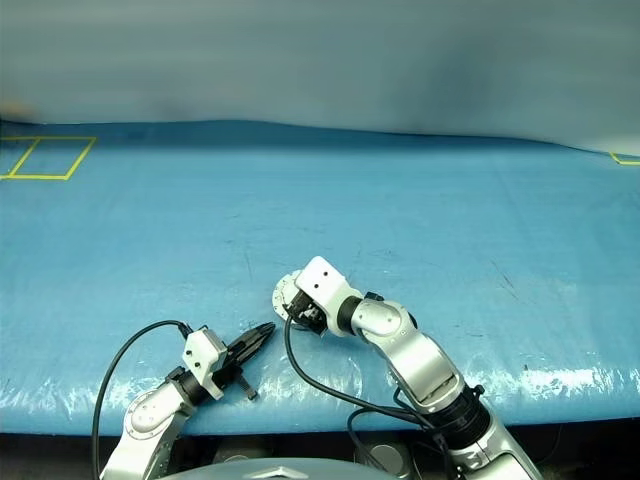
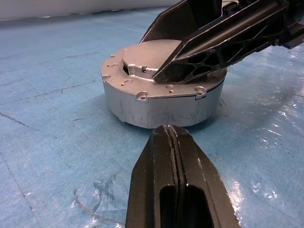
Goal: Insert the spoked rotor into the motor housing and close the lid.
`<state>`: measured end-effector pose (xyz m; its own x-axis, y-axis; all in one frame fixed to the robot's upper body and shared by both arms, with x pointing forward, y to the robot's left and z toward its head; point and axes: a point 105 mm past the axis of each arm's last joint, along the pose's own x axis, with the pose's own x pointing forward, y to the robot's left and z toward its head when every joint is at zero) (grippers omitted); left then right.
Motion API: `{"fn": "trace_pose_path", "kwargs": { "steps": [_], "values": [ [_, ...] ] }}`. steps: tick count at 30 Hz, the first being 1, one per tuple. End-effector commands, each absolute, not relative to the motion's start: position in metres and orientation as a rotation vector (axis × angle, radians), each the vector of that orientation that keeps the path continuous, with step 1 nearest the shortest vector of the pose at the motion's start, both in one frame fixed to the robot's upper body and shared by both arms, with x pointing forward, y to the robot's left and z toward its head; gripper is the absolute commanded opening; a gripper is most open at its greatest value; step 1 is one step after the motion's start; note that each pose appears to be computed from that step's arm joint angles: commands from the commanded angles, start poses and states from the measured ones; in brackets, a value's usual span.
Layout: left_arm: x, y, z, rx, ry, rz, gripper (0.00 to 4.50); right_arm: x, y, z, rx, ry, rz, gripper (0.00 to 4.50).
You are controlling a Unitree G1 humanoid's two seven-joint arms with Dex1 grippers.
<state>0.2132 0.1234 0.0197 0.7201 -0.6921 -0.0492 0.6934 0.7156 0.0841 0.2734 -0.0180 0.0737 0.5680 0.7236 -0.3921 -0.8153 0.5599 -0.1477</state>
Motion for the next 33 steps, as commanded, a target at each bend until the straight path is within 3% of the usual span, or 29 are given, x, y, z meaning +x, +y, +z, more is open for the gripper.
{"fn": "trace_pose_path", "kwargs": {
  "steps": [1,12,18,33],
  "values": [
    [0.211,0.122,0.021,0.087,0.012,-0.780,0.00,0.275,-0.035,0.049,-0.314,0.455,0.875,3.03],
    [0.209,0.121,0.019,0.078,0.022,-0.785,0.00,0.271,-0.031,0.068,-0.218,0.544,0.917,3.03],
    [0.208,0.119,0.018,0.067,0.027,-0.792,0.00,0.267,-0.030,0.068,-0.352,0.350,1.028,3.03],
    [0.206,0.118,0.017,0.073,0.030,-0.800,0.00,0.257,-0.039,0.039,-0.433,0.268,1.083,3.03]
  ]
}}
